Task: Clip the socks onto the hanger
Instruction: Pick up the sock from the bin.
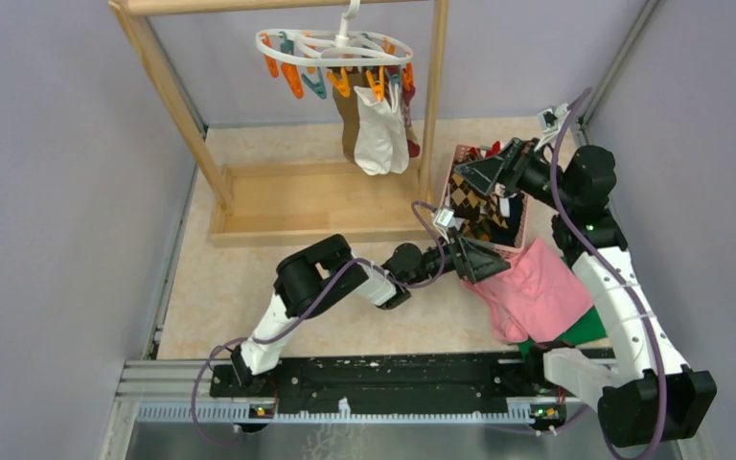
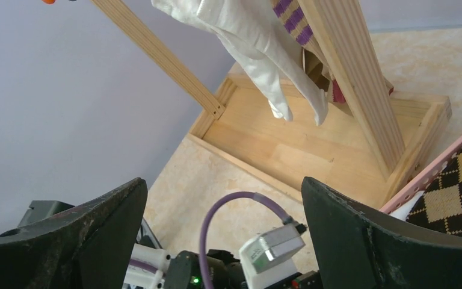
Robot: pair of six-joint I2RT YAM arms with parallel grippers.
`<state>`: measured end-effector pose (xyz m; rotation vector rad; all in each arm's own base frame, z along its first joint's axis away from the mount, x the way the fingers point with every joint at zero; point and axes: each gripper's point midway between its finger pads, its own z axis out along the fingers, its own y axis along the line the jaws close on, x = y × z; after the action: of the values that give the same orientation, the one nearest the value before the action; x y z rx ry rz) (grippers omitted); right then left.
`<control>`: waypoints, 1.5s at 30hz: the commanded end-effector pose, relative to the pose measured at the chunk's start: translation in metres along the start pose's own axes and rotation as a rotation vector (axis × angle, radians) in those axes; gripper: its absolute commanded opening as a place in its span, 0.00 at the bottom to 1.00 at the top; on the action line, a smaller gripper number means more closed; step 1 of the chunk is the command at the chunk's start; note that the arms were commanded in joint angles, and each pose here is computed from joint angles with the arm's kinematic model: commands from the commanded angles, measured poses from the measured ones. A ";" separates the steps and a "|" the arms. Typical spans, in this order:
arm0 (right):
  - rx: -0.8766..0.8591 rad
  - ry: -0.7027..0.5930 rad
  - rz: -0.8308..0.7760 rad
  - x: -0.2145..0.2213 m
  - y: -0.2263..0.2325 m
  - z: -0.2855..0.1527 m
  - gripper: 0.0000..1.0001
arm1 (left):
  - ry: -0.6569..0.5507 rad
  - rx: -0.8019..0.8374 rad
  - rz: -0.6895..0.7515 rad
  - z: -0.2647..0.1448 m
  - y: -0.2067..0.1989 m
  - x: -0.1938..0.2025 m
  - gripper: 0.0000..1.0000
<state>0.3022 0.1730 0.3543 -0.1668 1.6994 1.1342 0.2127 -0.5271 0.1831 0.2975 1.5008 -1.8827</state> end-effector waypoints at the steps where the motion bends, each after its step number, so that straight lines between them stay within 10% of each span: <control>1: -0.054 -0.023 -0.051 -0.018 0.022 -0.001 0.99 | -0.141 0.311 0.038 -0.001 -0.072 -0.034 0.99; 45: -0.290 0.019 -0.125 -0.005 0.062 -0.014 0.99 | -0.124 0.337 -0.028 0.008 -0.072 -0.024 0.99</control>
<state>0.2791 0.1924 0.3676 -0.3705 1.6394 1.2894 0.2079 -0.5488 0.1658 0.2297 1.5764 -2.0359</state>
